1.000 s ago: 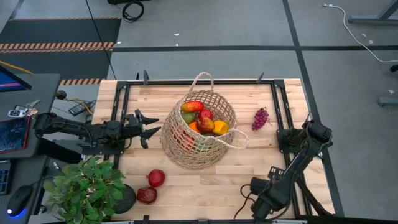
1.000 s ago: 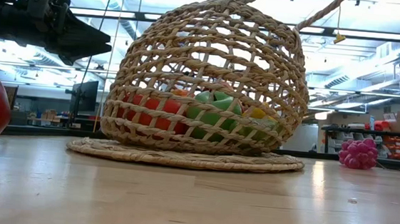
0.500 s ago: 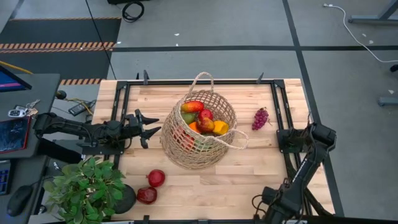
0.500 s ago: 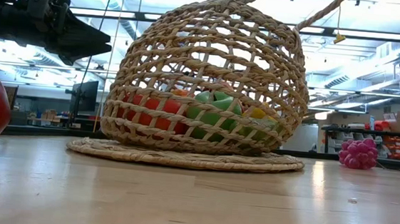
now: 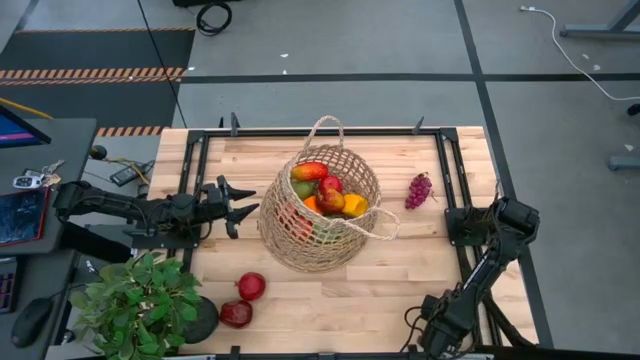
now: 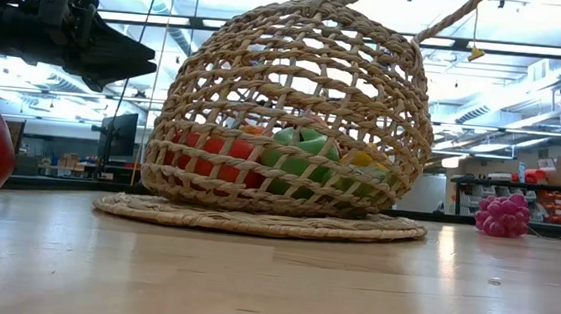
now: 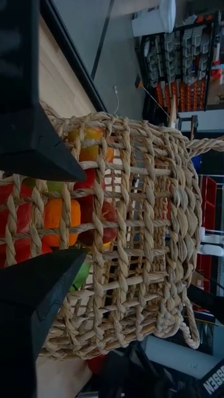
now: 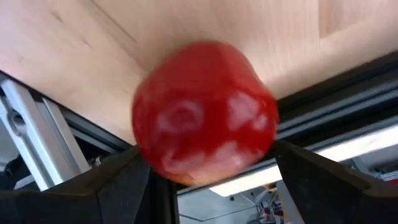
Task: Build produce basket
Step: Put the red apple into the basket
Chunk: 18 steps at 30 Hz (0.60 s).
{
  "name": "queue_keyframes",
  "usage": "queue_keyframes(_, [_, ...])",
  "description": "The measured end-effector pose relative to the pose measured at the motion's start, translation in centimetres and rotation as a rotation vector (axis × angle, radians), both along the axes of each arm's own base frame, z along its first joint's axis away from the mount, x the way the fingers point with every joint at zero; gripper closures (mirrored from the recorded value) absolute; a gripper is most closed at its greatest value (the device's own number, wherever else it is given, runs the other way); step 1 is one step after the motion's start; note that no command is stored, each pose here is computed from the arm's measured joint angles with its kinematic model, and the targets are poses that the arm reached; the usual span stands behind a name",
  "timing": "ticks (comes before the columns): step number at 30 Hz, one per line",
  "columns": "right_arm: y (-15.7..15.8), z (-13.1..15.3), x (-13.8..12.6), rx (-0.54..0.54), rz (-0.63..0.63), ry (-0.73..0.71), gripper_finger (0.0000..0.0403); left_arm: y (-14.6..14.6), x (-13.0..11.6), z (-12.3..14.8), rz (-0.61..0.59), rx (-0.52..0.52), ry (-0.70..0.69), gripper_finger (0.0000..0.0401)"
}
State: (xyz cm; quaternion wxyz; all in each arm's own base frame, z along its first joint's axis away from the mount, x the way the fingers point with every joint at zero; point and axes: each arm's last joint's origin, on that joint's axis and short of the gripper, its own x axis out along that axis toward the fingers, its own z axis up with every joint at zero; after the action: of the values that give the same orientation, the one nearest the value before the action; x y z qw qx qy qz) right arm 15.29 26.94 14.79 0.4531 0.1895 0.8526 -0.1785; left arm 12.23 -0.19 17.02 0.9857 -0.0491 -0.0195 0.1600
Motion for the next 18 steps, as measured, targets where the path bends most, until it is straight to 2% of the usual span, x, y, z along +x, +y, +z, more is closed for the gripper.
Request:
queue_keyframes(7, [-0.3,-0.8,0.5,0.049,0.01,-0.038,0.0055,0.0,0.0,0.0,-0.001,0.0,0.0,0.0206])
queue_keyframes(18, [-0.5,-1.2,0.9,0.055,0.068,-0.114,0.0055,0.0,0.0,0.0,0.0,0.0,0.001,0.0202])
